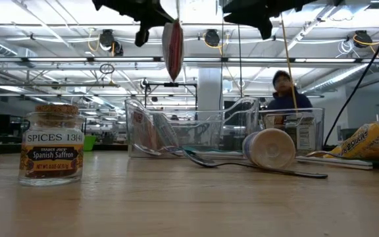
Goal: Pick & Place Food Item
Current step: Put the green noodle pack into the top left transparent bin
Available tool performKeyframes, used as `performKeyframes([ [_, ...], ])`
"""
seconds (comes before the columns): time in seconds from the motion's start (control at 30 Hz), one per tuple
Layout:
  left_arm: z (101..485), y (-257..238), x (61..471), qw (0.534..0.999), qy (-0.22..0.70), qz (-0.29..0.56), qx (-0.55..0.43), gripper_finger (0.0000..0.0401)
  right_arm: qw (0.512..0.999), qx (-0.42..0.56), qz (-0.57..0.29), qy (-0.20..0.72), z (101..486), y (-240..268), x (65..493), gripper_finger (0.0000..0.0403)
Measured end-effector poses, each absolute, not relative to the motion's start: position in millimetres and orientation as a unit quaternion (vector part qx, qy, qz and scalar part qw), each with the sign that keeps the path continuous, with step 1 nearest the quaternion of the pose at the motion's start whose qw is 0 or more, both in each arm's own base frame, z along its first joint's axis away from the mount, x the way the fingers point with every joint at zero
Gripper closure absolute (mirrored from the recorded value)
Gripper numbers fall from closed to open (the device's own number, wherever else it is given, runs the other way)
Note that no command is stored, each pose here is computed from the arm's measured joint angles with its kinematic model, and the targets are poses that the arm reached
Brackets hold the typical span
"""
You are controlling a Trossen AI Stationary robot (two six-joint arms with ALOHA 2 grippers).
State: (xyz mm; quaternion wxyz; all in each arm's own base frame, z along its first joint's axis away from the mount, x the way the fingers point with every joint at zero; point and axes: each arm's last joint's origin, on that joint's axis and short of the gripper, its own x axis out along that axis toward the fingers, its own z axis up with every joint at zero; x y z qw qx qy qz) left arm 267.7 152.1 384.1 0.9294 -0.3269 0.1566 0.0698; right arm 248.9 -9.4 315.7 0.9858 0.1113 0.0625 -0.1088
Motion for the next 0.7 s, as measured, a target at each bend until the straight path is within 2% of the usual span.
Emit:
performKeyframes([
  [0.27, 364.6, 183.7, 287.7, 0.929, 0.135, 0.049, -0.342, 0.0401, 0.988, 0.110, -0.082, 0.068, 315.3, -30.8, 247.6, 0.0394],
  [0.7, 334.2, 228.3, 285.2, 0.912, 0.148, 0.084, -0.373, 0.0401, 0.986, 0.121, -0.066, 0.093, 310.6, -45.7, 244.4, 0.0402],
])
